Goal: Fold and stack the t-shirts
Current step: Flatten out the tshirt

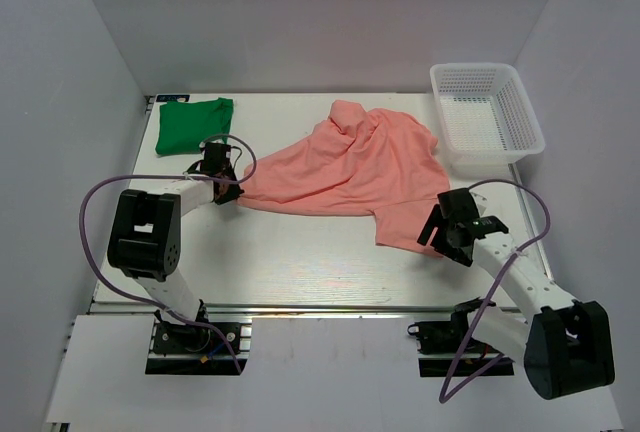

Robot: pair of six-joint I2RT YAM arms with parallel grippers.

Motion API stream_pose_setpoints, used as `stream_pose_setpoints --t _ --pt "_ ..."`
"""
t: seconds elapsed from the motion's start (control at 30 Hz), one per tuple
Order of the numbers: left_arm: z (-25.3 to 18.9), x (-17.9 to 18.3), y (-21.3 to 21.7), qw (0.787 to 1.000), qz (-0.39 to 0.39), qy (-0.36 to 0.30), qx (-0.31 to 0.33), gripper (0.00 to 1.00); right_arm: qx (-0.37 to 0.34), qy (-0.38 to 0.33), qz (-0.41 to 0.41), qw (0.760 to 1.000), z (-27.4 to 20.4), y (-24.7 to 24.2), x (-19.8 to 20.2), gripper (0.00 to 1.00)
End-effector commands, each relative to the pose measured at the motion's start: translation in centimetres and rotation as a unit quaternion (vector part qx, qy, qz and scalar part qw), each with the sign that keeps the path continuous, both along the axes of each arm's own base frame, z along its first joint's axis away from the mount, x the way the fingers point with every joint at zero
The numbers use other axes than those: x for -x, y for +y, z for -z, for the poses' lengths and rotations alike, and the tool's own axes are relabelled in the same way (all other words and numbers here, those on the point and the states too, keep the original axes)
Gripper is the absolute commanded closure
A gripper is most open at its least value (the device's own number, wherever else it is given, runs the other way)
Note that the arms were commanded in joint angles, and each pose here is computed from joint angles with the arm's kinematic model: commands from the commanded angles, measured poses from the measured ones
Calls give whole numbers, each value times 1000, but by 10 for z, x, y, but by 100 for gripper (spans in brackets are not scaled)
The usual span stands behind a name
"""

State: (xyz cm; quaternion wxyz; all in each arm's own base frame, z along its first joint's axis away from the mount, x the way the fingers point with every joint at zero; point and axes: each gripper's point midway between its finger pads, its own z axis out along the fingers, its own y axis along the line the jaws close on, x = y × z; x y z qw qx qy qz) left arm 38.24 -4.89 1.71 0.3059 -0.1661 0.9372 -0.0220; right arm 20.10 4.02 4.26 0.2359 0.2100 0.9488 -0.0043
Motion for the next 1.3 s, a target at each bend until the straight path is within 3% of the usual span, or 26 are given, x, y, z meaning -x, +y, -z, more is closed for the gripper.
stream_pose_setpoints --t 0.0,0.23,0.33,0.4,0.43,0.47,0.53,0.63,0.8,0.87,0.97,1.07,1.1,1.17,1.23,1.27 --pt "-3 2 -7 1000 24 -6 14 100 -12 -7 13 1000 7 2 -7 14" --pt "-18 1 -18 996 60 -59 19 100 -35 3 16 999 27 9 -16 20" --pt "-33 -2 -26 992 84 -86 33 100 -54 -5 12 998 31 17 -22 29" --pt "-38 0 -28 991 87 -92 36 100 -63 -19 7 998 29 21 -30 50" --pt "-43 -2 -28 990 88 -101 37 100 -66 -25 0 998 25 23 -34 68" --pt "-53 -3 -30 988 95 -113 38 100 -67 -32 -12 997 19 26 -38 100" --pt "-67 -4 -35 985 105 -128 49 100 -59 -42 -19 997 10 24 -42 100" --pt "-113 -9 -43 973 125 -185 64 100 -52 -136 -18 989 -44 20 -69 100" --pt "-195 -7 -44 950 132 -273 70 100 -60 -317 -15 947 -168 17 -102 100" --pt "-230 -2 -40 941 125 -307 66 100 -37 -354 6 935 -203 5 -107 100" --pt "-275 2 -33 929 107 -350 61 100 8 -423 74 903 -270 -27 -106 100" --pt "-328 13 -29 909 102 -400 60 100 23 -485 76 871 -339 -36 -100 100" --pt "-355 19 -25 899 96 -425 53 100 24 -522 72 850 -382 -39 -94 100" --pt "-379 24 -19 890 89 -445 43 100 34 -540 75 838 -406 -43 -89 100" --pt "-414 35 -7 880 66 -470 27 100 34 -593 84 800 -468 -51 -70 100" --pt "-424 38 -4 877 63 -476 19 100 38 -602 82 793 -478 -53 -66 100"
